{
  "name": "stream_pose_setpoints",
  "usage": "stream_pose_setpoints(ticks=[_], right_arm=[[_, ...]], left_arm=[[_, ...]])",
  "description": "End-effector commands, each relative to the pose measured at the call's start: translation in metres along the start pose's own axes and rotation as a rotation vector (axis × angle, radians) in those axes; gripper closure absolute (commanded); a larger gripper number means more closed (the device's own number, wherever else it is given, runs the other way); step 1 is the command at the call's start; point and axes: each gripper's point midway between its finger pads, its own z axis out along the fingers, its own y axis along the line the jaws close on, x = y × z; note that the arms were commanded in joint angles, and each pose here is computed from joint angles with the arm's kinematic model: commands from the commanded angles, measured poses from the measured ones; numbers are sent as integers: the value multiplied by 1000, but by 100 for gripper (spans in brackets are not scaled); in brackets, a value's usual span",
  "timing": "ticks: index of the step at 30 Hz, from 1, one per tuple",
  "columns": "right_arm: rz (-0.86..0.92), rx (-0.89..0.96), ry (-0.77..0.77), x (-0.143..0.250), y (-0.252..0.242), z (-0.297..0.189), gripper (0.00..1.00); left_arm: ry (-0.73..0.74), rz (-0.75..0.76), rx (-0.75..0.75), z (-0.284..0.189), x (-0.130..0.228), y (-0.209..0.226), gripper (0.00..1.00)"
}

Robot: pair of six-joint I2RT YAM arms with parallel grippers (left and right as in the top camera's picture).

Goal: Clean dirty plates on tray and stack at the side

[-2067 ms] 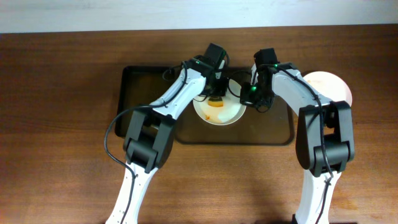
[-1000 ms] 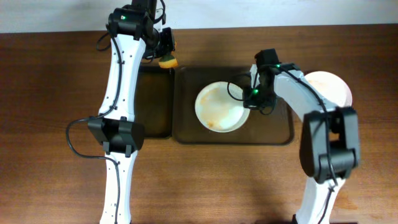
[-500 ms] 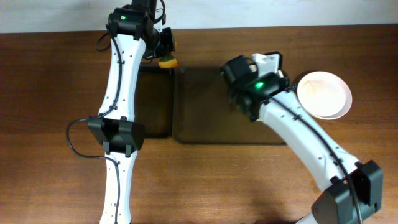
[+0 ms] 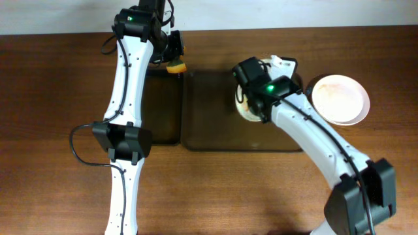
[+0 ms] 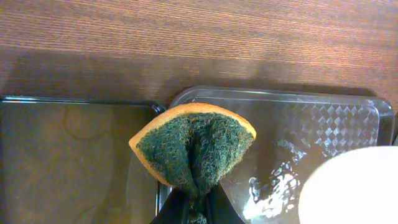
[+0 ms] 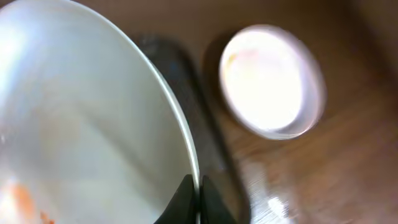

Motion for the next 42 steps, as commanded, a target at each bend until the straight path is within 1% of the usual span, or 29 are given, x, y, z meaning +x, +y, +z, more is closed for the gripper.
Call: stream_pose_setpoints(ticks=[1,4,5,6,8,9,11,13,15,18,19,20,21,22,24,25,26,28,29,30,32,36,39,42], right_arm=[[78,-232,276,43,31,32,96],[113,-277,422,74,32,57,96],[95,-291,442,80,34,61,96],[42,-329,448,85,39,62,87],[-28,-354,437,86,42,63,55],[-99,-386,396,80,46,64,43],[-205,-454,317,65,53,69,37],[-350,-530,231,51,59,81,36],[-427,-551,198,47,58,98,35],[-508,-638,205,56,62,122,35],[-511,-656,214,60,65,125,37],[-508,-665,227,65,68,132,46],[-511,-665,243,71,70,136,59],[-486,-662,261,74,71,138,68],[-418,-668,287,75,73,137,79],[-384,-693,313,78,76,132,95],[-354,-684,344,83,74,132,96],[-235,-651,402,86,72,131,96],[-113,-621,447,87,71,131,96],[47,-544,504,90,65,133,96],[257,-393,557,95,51,140,96],[307,-357,543,91,47,143,96],[300,-368,543,91,49,143,96],[272,-384,550,93,51,141,96]], left_arm=[[6,9,6,0,1,-1,100],[6,6,6,0,1,-1,100],[3,7,7,0,1,-1,100],[0,8,8,0,0,-1,100],[-4,9,9,0,-1,-2,100],[-3,9,9,0,-1,-2,100],[-3,9,9,0,-1,-2,100],[-2,12,10,0,0,-3,100],[0,17,12,1,1,-6,100],[6,21,13,5,3,-8,100],[13,22,11,8,4,-8,100],[20,23,10,11,5,-9,100],[35,22,7,17,8,-8,100],[47,21,4,22,11,-8,100],[58,18,0,28,12,-6,100],[69,15,0,33,15,-5,100],[83,13,2,36,18,-6,100],[115,19,0,45,26,-9,100],[131,26,-2,51,31,-13,100],[154,38,-4,57,39,-19,100],[189,61,-8,67,51,-27,100],[272,102,-21,97,80,-44,100],[314,140,-23,119,100,-60,100],[293,280,19,143,113,-93,100]])
